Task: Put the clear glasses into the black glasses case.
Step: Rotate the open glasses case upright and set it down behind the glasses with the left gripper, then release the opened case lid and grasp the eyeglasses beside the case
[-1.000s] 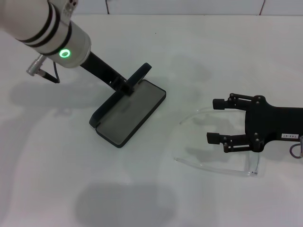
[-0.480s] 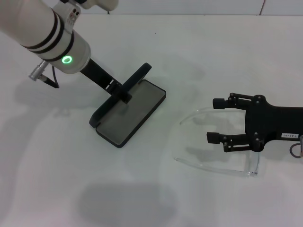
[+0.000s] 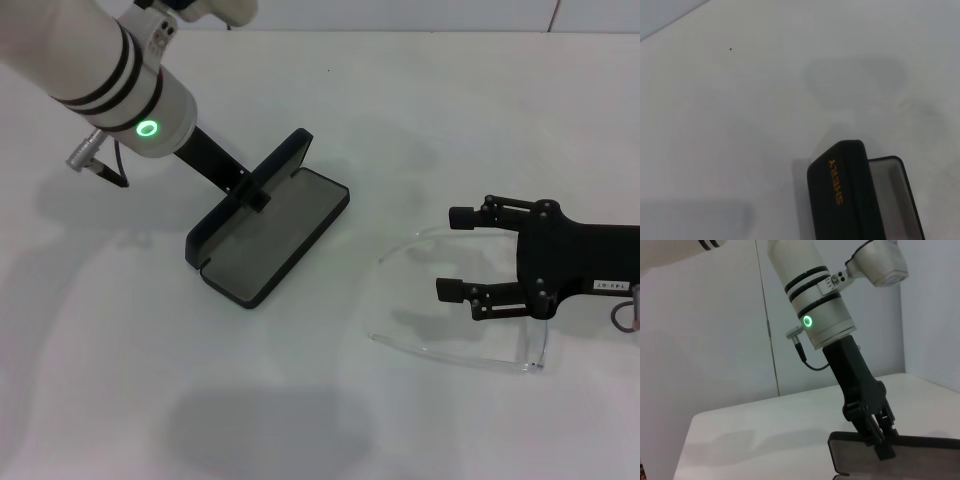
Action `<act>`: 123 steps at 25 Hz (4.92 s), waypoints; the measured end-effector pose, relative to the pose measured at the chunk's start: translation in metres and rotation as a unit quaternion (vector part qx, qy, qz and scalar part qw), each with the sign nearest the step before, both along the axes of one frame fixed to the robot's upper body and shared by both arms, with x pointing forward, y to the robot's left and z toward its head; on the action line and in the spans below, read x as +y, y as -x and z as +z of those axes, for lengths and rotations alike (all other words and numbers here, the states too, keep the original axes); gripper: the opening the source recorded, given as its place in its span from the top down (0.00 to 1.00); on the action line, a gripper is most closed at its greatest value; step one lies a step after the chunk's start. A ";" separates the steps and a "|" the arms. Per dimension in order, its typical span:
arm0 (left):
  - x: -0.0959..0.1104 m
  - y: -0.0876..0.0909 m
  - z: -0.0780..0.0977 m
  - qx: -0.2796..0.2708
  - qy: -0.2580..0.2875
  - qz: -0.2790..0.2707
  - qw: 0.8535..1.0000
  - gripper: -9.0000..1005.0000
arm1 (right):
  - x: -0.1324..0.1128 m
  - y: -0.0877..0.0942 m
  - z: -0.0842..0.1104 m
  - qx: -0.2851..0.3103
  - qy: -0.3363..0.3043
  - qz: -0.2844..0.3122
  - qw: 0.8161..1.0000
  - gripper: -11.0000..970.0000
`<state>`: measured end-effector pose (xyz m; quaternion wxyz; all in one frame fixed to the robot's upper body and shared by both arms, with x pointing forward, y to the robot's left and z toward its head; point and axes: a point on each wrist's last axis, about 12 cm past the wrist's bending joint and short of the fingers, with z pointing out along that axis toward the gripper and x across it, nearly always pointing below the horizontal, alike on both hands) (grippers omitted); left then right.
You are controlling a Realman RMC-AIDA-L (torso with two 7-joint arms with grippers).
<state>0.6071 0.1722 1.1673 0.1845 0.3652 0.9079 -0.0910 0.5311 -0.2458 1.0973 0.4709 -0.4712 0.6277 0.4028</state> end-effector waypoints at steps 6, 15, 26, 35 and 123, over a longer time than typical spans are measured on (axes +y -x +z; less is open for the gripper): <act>-0.003 0.000 0.001 -0.003 -0.004 -0.008 1.000 0.71 | 0.000 -0.001 0.000 0.000 0.001 -0.002 1.000 0.12; -0.006 -0.001 0.013 -0.039 -0.005 -0.043 0.998 0.76 | -0.001 0.000 -0.001 -0.004 0.003 -0.004 1.000 0.12; -0.008 -0.004 0.016 -0.080 -0.019 -0.103 0.991 0.78 | -0.004 0.001 -0.002 -0.003 -0.001 -0.012 1.000 0.12; -0.026 -0.007 0.020 -0.211 -0.008 -0.288 0.934 0.76 | -0.002 0.002 -0.002 -0.002 -0.003 -0.010 1.000 0.12; 0.112 0.088 -0.049 -0.286 0.503 -0.063 0.813 0.13 | 0.077 -0.082 0.134 0.266 0.462 -0.097 0.840 0.12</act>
